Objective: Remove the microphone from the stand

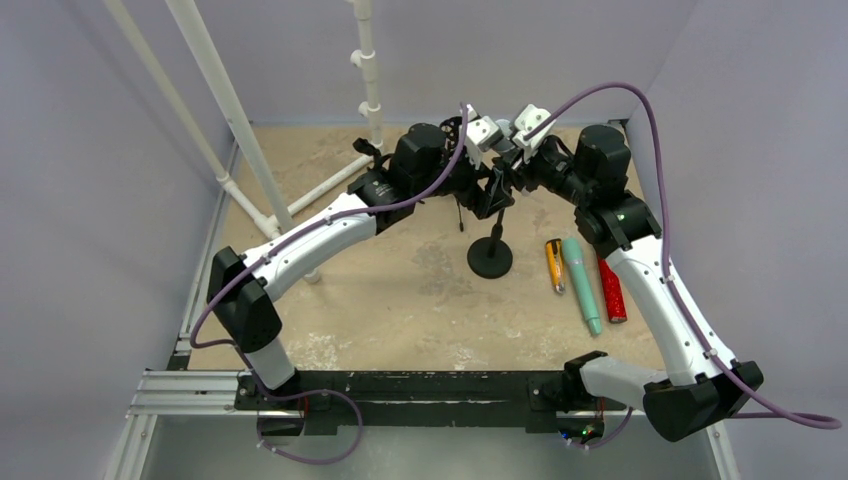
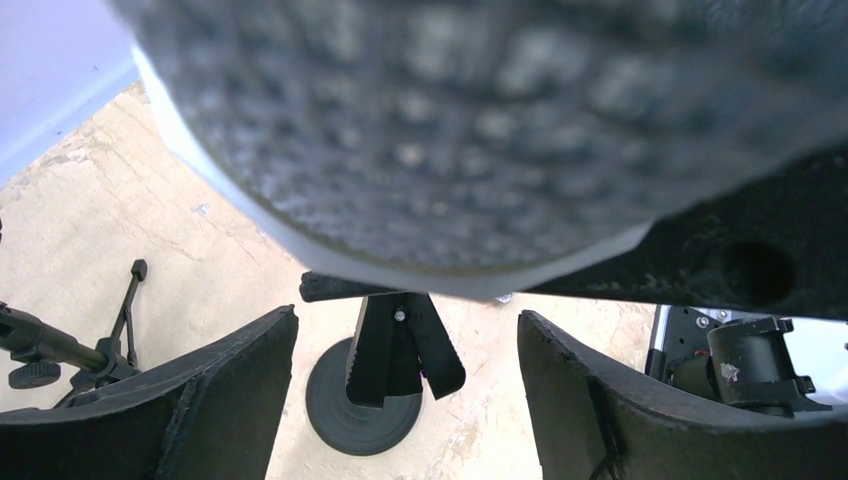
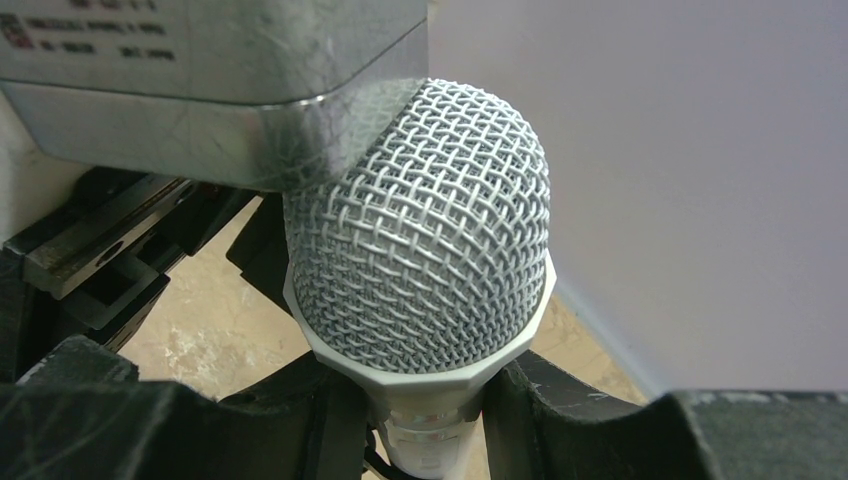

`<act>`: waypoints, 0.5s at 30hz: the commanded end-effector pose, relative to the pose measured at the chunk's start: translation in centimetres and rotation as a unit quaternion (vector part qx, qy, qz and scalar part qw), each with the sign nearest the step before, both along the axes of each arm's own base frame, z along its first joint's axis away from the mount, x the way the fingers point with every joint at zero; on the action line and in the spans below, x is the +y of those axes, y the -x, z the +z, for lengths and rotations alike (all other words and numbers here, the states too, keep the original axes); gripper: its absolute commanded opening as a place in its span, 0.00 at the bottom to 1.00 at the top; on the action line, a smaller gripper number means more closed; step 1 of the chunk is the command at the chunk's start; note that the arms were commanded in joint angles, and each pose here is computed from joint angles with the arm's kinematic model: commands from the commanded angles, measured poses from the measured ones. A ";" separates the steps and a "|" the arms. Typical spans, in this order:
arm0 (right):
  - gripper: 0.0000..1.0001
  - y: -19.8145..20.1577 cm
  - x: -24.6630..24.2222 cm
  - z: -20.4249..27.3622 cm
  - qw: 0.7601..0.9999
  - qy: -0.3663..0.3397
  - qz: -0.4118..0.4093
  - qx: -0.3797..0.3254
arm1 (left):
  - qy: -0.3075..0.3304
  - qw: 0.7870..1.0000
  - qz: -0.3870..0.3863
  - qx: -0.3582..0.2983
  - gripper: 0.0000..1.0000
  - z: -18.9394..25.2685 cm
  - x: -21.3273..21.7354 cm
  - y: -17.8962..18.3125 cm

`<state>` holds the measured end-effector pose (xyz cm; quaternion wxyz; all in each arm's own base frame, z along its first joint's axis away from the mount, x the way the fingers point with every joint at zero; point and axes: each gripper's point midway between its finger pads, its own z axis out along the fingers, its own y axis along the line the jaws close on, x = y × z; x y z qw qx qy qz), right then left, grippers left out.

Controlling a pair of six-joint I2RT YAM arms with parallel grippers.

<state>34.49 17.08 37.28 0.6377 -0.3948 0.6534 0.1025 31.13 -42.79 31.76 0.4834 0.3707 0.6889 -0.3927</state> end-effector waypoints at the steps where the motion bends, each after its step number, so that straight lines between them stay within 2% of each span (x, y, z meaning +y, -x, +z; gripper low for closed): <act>1: 0.01 0.5 0.0 0.3 1.000 -0.020 -0.004 0.008 | -0.006 1.000 -0.003 0.018 0.79 -0.2 0.7 1.3; 15: 0.00 0.2 -0.3 -0.2 0.999 -0.032 -0.018 0.018 | 0.006 0.999 0.033 -0.014 0.81 0.3 2.3 0.9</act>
